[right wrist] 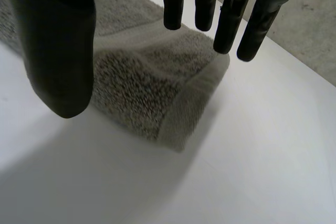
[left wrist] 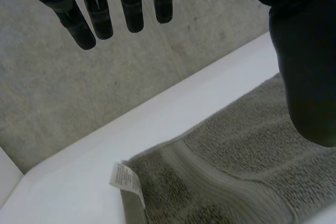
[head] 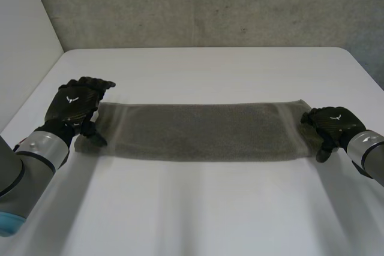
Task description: Fold the towel.
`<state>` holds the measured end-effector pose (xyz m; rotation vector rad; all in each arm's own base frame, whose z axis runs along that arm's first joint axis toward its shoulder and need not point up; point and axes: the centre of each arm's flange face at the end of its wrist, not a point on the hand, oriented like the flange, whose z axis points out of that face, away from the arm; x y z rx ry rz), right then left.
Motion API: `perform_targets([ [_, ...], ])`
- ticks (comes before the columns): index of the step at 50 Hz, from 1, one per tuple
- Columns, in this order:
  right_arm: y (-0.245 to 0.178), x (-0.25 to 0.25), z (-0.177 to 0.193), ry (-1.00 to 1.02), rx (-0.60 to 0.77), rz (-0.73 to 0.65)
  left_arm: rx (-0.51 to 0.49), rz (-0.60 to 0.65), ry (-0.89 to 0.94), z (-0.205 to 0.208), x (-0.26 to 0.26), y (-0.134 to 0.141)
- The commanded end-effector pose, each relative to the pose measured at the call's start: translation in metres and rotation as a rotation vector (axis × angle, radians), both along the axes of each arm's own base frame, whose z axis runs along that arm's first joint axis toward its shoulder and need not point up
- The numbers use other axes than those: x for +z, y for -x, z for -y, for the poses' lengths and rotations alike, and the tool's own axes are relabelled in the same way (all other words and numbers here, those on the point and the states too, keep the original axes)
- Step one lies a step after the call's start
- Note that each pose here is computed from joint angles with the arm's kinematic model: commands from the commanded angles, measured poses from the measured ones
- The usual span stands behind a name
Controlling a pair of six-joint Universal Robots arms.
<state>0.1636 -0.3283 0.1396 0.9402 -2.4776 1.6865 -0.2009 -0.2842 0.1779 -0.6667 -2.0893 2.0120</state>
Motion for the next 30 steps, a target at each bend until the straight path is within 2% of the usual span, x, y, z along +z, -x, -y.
perform_targets([
  [1,0.003,-0.017,0.013,0.004,-0.014,-0.004,0.000,-0.003,0.025,0.001,0.003,0.000],
  [11,0.005,-0.015,0.021,0.025,-0.026,-0.007,0.002,-0.003,0.024,0.000,0.003,0.000],
  [17,0.035,-0.006,0.034,0.047,-0.149,-0.050,0.004,-0.005,0.026,0.000,0.004,0.000],
  [19,0.062,0.011,0.042,0.092,-0.212,-0.125,0.005,-0.007,0.040,-0.002,0.008,-0.001],
  [22,0.080,0.016,0.044,0.100,-0.239,-0.178,0.008,-0.009,0.048,-0.002,0.011,-0.002],
  [24,0.112,0.022,0.048,0.104,-0.278,-0.297,0.011,-0.013,0.063,-0.003,0.016,-0.003],
  [26,0.124,0.024,0.051,0.105,-0.288,-0.340,0.011,-0.015,0.073,-0.002,0.019,-0.003],
  [28,0.128,0.029,0.054,0.119,-0.283,-0.373,0.013,-0.016,0.084,-0.002,0.023,-0.003],
  [30,0.104,0.042,0.058,0.176,-0.222,-0.369,0.014,-0.022,0.102,-0.001,0.029,-0.003],
])
